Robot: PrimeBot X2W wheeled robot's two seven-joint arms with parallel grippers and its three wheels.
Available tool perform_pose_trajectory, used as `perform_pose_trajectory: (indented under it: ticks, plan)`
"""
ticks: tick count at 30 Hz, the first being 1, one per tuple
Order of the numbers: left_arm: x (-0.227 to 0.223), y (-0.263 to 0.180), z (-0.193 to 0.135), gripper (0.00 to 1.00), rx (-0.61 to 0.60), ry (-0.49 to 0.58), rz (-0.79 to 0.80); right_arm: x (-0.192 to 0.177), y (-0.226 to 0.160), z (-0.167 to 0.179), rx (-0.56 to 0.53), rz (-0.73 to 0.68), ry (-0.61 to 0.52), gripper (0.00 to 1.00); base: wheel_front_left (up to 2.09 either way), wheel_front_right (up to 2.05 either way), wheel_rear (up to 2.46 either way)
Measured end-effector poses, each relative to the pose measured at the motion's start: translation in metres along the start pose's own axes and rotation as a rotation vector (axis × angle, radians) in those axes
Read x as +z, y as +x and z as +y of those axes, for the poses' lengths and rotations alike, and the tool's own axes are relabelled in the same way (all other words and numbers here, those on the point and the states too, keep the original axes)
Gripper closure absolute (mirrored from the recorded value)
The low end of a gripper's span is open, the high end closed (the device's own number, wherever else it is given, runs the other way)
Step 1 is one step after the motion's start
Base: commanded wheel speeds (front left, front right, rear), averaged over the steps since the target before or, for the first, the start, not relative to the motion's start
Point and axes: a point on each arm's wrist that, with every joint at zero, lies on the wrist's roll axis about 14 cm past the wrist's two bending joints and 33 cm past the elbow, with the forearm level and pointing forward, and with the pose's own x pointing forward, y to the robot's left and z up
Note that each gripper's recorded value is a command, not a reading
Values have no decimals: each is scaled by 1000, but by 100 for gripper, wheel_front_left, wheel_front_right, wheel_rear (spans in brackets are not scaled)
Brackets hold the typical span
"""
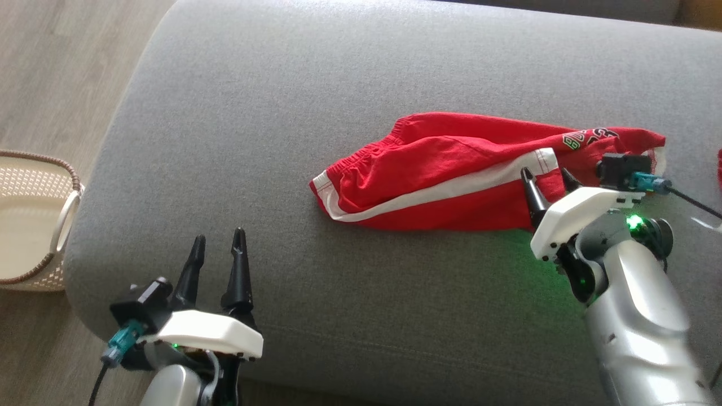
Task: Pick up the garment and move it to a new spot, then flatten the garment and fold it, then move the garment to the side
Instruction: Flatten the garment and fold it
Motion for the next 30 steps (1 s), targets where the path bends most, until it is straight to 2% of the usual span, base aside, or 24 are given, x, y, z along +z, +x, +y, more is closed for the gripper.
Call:
perform_pose_trajectory:
  ticks: [9, 10, 11, 17, 22, 26, 30]
  plan:
    - [-7, 4, 2, 0, 9, 8, 25, -1, 19, 1, 3, 37, 26, 0, 0, 0, 0]
    - [-7, 6, 1, 0, 6, 9, 24, -2, 21, 2, 6, 41, 26, 44, 0, 0, 0]
    - [-7, 6, 1, 0, 6, 9, 24, -2, 21, 2, 6, 41, 26, 100, 0, 0, 0]
    - [-10, 11, -3, 0, -2, -1, 35, 0, 21, 5, 21, 26, 37, 100, 0, 0, 0]
    - [-14, 16, -7, 0, -12, -22, 45, 18, 12, 7, 40, -70, 19, 100, 0, 0, 0]
    - [-17, 20, -18, 0, -45, -25, 54, 37, -7, 2, 42, -159, 44, 100, 0, 0, 0]
    - [-16, 25, -27, 0, -73, -30, 50, 30, -37, -7, 41, -177, 49, 100, 0, 0, 0]
